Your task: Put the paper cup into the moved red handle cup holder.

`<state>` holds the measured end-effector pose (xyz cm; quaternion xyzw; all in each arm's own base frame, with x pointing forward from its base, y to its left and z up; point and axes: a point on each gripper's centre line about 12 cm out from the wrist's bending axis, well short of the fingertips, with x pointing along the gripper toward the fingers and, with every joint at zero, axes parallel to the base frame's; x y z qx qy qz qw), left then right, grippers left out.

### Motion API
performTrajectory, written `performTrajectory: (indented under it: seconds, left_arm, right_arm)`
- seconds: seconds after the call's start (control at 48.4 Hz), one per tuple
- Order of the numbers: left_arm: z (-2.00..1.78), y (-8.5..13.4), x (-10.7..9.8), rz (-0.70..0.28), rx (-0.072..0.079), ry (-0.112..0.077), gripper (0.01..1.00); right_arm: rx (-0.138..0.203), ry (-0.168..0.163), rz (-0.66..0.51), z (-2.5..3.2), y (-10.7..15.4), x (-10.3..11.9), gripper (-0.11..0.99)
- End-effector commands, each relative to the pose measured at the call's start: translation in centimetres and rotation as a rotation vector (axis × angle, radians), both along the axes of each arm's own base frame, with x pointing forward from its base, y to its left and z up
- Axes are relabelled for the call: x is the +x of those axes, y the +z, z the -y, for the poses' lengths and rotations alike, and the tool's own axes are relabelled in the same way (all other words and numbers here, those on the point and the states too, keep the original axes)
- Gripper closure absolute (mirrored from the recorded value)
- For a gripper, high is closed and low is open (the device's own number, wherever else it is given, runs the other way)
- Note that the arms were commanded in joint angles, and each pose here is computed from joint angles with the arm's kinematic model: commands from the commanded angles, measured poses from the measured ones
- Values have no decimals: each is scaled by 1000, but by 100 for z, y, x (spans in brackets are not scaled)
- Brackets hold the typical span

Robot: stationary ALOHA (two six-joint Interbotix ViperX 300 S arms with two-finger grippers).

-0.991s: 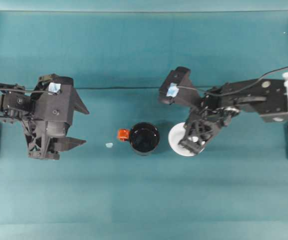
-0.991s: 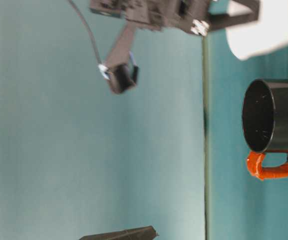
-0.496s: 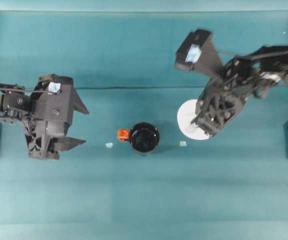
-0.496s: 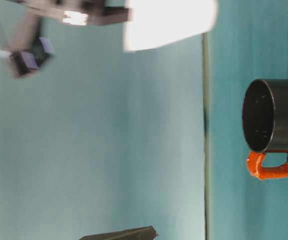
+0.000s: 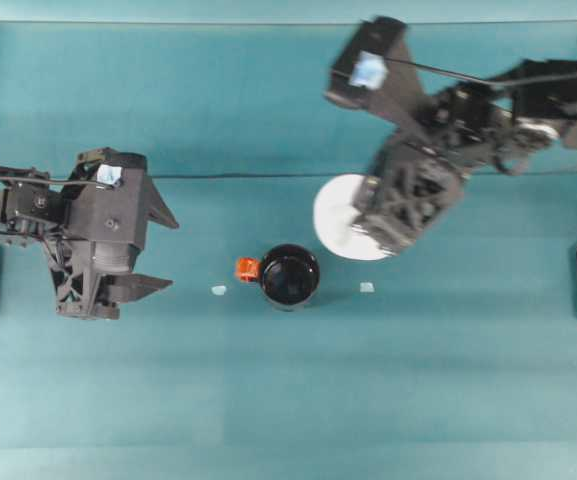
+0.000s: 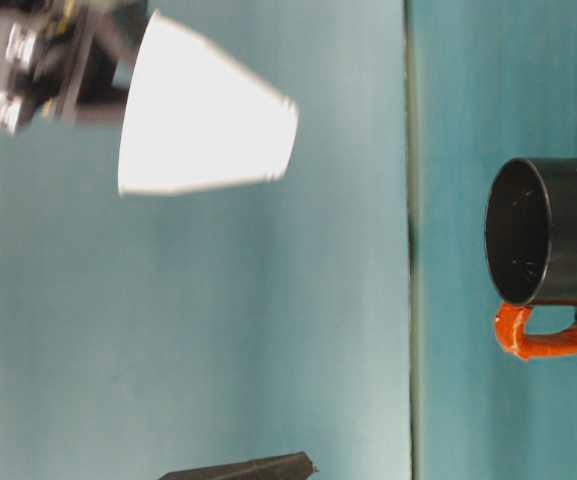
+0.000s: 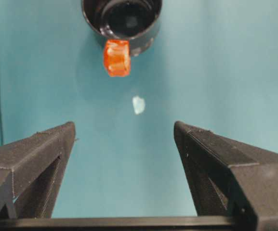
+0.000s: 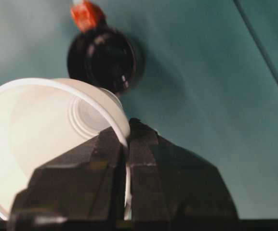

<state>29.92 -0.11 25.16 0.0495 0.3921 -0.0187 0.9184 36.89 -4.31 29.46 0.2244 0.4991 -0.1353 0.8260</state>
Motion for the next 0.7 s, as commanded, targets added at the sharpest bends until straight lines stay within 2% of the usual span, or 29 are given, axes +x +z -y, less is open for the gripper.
performTrajectory:
  seconds: [0.0,0.124,0.268,0.372,0.496,0.682]
  left_arm:
    - [4,91,7,31,0,-1,99]
    - [-1,91,7,31,0,1,99]
    - [-1,91,7,31,0,1,99]
    - [-1,85,4,29,0,1,98]
    - [-1,85,4,29,0,1,99]
    - [-1,80,6,28,0,1,99]
  right_arm:
    - [-8,17,-14,29,-61,199,985]
    - [-6,34,-68,26,-286,363,985]
    - [-11,67,-100,-12,-471,466,985]
    - [-13,76,-115,-11,-604,521,985]
    - [-15,88,-127,-42,-764,584,985]
    - [-16,108,-135,-124,-958,672,985]
